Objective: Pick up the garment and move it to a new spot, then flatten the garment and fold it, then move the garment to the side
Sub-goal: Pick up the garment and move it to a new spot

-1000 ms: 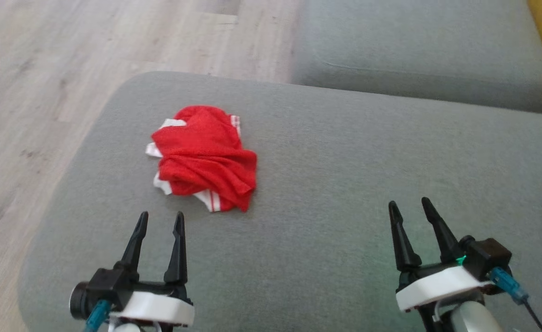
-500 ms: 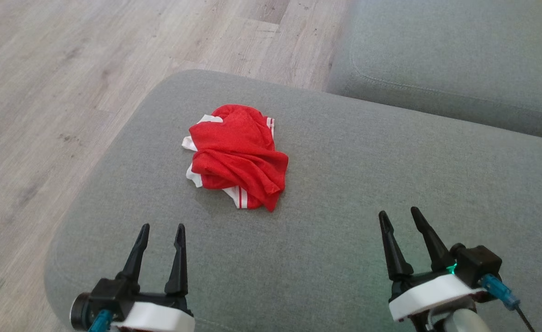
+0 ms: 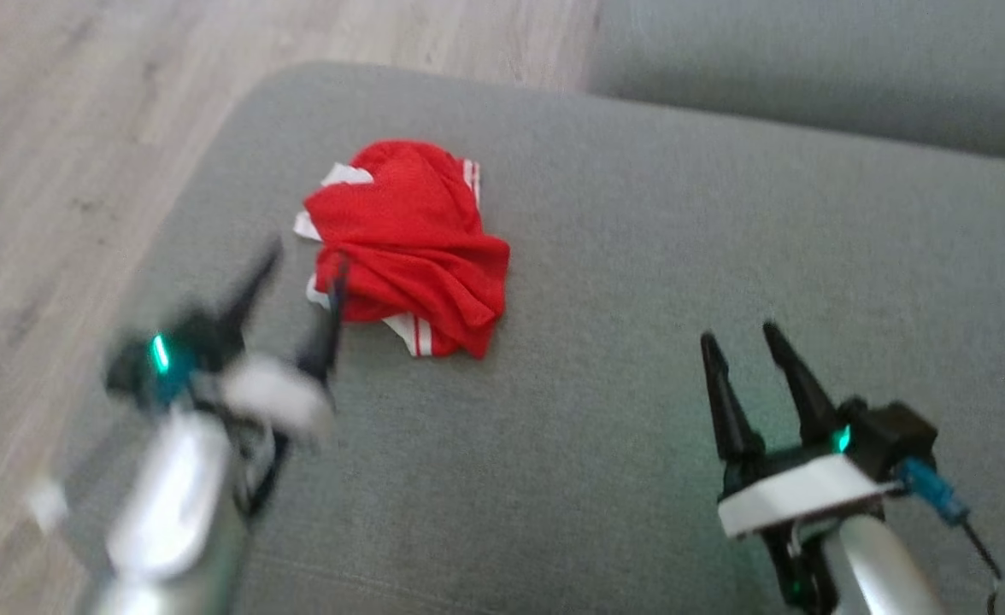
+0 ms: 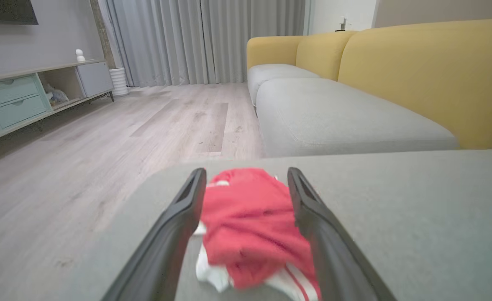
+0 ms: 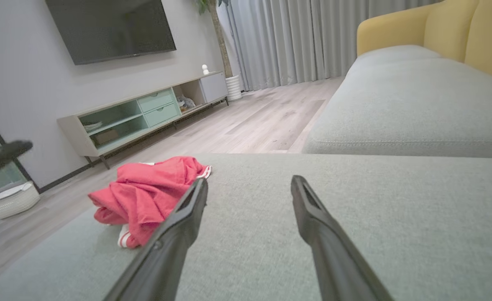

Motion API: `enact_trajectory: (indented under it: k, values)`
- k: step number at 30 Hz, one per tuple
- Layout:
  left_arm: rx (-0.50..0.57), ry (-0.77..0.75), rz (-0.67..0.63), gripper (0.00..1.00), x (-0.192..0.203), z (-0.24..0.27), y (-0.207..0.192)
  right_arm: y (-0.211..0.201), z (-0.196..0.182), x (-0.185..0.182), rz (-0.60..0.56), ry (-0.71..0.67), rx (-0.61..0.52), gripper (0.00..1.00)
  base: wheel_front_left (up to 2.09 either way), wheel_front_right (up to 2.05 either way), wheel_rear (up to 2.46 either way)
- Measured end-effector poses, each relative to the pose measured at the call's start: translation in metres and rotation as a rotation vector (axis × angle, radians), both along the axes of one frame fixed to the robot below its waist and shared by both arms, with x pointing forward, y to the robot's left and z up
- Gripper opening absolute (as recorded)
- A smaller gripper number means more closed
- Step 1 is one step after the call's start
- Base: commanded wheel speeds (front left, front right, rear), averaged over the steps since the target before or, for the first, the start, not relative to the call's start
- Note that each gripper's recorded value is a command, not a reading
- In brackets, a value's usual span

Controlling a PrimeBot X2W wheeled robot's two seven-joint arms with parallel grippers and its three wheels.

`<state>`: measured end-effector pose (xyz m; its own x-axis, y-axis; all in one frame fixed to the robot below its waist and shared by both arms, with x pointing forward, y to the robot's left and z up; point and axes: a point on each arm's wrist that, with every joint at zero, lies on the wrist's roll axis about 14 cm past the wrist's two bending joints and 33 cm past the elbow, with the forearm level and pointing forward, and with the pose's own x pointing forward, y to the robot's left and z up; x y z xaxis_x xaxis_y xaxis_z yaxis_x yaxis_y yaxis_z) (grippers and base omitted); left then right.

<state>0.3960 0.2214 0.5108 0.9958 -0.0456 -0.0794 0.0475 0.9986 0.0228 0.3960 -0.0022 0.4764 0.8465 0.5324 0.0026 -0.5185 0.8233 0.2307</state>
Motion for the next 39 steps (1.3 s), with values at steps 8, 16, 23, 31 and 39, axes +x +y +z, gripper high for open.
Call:
enact_trajectory:
  k: [8, 16, 23, 31, 39]
  values:
    - [0.049, 0.256, -0.160, 1.00, 0.076, -0.008, -0.017, -0.012, -0.013, 0.025, -0.043, 0.020, 0.010, 1.00, 0.00, 0.00, 0.00]
    - [0.090, 0.543, -0.233, 1.00, 0.109, -0.065, -0.023, -0.046, -0.027, 0.040, -0.138, 0.046, -0.001, 1.00, 0.00, 0.00, 0.00]
    - [0.085, 0.721, -0.275, 1.00, 0.106, -0.119, -0.038, -0.075, -0.041, 0.040, -0.216, 0.084, -0.016, 1.00, 0.00, 0.00, 0.00]
    - [0.111, 0.839, -0.272, 0.00, 0.091, -0.141, -0.032, -0.086, -0.037, 0.039, -0.244, 0.074, -0.021, 1.00, 0.00, 0.00, 0.00]
    - [0.038, 0.450, -0.342, 0.00, 0.121, -0.069, -0.064, -0.088, -0.016, 0.034, -0.250, 0.026, -0.017, 1.00, 0.00, 0.00, 0.00]
